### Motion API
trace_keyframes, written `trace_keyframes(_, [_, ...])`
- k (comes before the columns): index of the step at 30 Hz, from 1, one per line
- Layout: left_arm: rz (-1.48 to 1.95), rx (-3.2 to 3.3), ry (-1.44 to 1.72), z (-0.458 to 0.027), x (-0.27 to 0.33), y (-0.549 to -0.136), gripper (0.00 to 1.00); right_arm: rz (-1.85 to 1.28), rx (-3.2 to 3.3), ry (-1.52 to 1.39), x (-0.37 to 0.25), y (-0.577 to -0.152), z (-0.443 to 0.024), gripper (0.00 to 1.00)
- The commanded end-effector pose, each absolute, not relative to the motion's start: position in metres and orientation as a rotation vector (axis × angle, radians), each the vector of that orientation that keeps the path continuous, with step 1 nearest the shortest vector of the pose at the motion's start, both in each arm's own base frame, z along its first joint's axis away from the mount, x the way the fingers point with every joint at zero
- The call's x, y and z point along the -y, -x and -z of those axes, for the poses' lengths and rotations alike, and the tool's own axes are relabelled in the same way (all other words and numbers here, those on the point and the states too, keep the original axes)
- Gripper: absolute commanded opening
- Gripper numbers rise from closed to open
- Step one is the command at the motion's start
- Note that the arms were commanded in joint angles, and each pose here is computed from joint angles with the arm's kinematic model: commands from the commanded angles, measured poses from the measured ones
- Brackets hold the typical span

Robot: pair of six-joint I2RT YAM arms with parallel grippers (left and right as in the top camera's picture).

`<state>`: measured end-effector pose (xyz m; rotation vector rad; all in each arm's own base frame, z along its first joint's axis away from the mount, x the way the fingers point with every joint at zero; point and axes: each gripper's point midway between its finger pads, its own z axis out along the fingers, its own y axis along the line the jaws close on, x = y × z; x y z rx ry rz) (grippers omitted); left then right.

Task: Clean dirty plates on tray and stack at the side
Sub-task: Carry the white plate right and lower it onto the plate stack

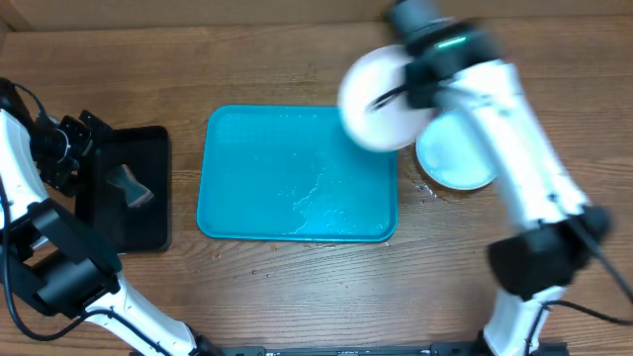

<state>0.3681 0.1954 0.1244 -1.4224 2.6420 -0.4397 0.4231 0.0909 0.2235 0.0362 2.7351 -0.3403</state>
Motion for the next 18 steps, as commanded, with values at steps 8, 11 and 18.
trace_keyframes(8, [0.449,-2.621,1.381,-0.136,-0.194,-0.373,1.0,-0.038,-2.984,-0.808,0.074,-0.374,-0.171,0.04])
trace_keyframes(11, [0.448,-2.618,1.379,-0.136,-0.194,-0.374,1.0,-0.105,-3.009,-0.862,0.086,-0.367,-0.14,0.04])
trace_keyframes(18, [0.448,-2.618,1.379,-0.136,-0.194,-0.374,1.0,-0.147,-3.012,-0.883,0.085,-0.366,-0.096,0.04])
